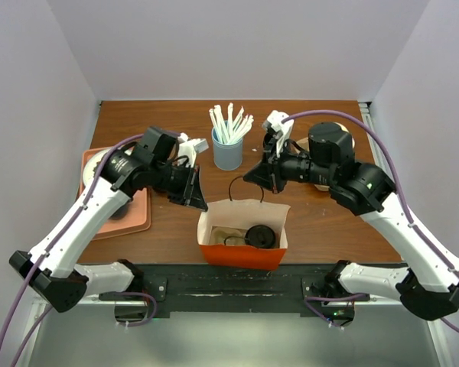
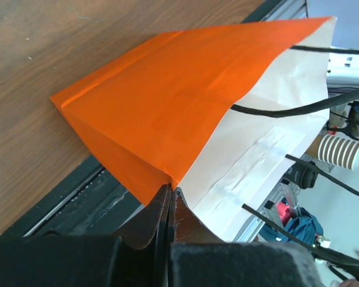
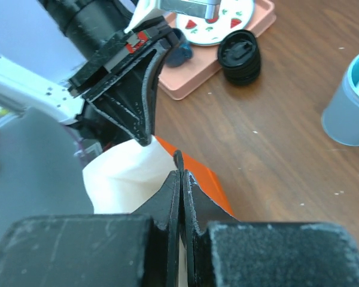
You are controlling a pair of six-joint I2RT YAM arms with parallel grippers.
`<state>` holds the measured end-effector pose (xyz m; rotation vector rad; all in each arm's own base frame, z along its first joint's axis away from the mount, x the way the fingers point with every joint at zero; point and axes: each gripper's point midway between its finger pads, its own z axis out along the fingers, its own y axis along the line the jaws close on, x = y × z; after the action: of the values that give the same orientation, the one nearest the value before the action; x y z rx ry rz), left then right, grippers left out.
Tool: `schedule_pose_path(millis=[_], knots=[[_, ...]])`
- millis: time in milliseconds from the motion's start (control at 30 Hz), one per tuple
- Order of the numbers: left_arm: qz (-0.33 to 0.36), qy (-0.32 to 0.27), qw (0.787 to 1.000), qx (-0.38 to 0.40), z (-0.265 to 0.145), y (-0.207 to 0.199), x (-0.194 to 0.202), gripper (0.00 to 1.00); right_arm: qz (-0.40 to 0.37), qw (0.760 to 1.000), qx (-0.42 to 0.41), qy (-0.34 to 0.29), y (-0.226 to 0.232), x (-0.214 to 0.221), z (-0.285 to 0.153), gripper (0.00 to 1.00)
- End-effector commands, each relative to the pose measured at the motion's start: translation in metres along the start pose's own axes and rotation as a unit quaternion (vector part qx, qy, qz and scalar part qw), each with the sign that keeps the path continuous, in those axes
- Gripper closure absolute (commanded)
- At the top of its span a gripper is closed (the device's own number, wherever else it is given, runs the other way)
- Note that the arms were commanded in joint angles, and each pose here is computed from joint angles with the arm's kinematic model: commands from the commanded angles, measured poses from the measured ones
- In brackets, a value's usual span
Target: Pack the takeout coffee
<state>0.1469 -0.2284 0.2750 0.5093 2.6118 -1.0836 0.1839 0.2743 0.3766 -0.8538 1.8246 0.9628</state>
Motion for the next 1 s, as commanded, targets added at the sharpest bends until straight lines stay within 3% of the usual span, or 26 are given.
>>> schedule_pose_path(millis=[0,267,633,967], knots=[[-0.006,-0.022,0.999,-0.026,-0.001,0.000,-0.023,1.00,-0.038,0.997,0.045,-0.047,-0.018,-0.028,0.007,1.00],[-0.015,-0.067,0.992,-0.102,-0.010,0.026,-0.067,1.00,-0.068,0.993,0.082,-0.049,-0.042,-0.037,0.031,1.00],[-0.021,-0.092,0.987,-0.127,-0.022,0.054,-0.088,1.00,-0.086,0.988,0.116,-0.055,-0.064,-0.042,0.052,1.00],[-0.026,-0.127,0.980,-0.153,-0.023,0.065,-0.115,1.00,-0.120,0.975,0.168,-0.080,-0.091,-0.072,0.066,1.00]])
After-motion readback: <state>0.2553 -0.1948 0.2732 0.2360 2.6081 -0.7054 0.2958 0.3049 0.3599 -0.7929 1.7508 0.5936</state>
